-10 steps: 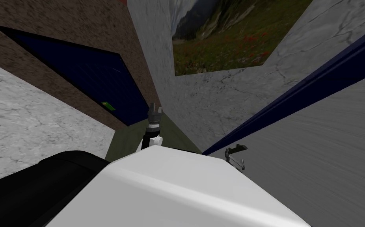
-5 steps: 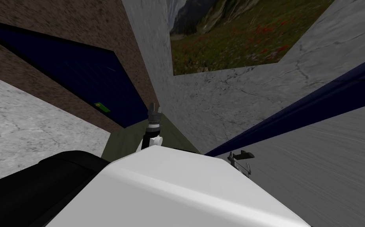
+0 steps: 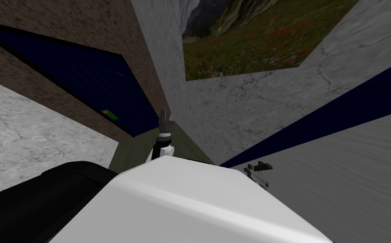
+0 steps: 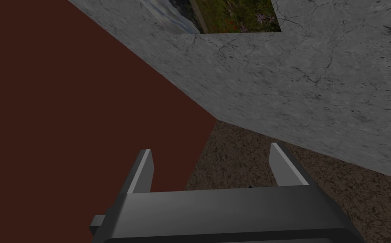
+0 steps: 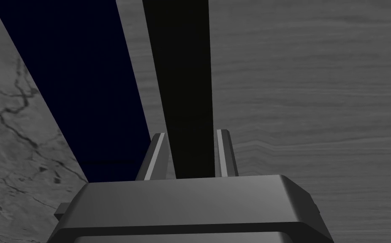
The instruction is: Pull the door open
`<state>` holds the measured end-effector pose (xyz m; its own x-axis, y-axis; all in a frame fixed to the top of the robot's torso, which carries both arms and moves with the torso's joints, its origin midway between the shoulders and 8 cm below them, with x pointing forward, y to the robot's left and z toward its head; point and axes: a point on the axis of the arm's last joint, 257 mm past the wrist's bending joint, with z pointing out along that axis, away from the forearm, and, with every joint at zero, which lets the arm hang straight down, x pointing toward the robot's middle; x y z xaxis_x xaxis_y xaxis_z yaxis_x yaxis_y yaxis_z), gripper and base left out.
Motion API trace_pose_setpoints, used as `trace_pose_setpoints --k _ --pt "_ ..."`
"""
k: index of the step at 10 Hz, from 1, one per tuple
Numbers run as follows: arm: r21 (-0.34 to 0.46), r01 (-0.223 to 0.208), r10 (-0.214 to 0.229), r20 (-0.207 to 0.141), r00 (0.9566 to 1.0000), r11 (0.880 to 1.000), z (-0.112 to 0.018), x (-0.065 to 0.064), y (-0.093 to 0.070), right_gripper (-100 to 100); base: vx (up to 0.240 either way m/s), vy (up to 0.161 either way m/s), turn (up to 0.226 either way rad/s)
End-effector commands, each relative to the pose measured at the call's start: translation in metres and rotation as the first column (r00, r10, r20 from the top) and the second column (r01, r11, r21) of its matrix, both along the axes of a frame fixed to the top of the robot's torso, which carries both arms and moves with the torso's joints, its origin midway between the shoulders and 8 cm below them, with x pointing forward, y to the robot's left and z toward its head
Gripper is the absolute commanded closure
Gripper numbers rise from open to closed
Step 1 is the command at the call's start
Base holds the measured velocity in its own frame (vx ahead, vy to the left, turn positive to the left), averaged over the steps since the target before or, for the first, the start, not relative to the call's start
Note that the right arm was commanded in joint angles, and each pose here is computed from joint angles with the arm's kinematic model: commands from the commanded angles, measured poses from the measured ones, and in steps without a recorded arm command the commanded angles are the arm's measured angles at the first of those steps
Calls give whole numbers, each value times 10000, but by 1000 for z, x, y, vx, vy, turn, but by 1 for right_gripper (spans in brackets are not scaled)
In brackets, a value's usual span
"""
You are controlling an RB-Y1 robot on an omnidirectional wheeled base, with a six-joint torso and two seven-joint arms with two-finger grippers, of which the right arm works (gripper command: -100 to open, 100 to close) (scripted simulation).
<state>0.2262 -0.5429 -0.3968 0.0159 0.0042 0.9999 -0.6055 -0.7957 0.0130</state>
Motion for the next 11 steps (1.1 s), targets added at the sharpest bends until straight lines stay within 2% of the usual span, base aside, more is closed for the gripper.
trace_pose_setpoints --k 1,2,3,6,11 --pt "-2 6 -6 -13 10000 10000 0 0 -1 100 0 0 0" --pt "-2 6 -6 -13 10000 10000 0 0 -1 100 0 0 0" --pt "-5 -268 268 27 9996 9996 1 3 6 100 -112 21 58" --pt "-6 -677 677 69 9977 9977 3 6 16 100 -187 23 58" --pt "33 -1548 1547 149 9878 9879 5 12 38 100 -198 27 55"
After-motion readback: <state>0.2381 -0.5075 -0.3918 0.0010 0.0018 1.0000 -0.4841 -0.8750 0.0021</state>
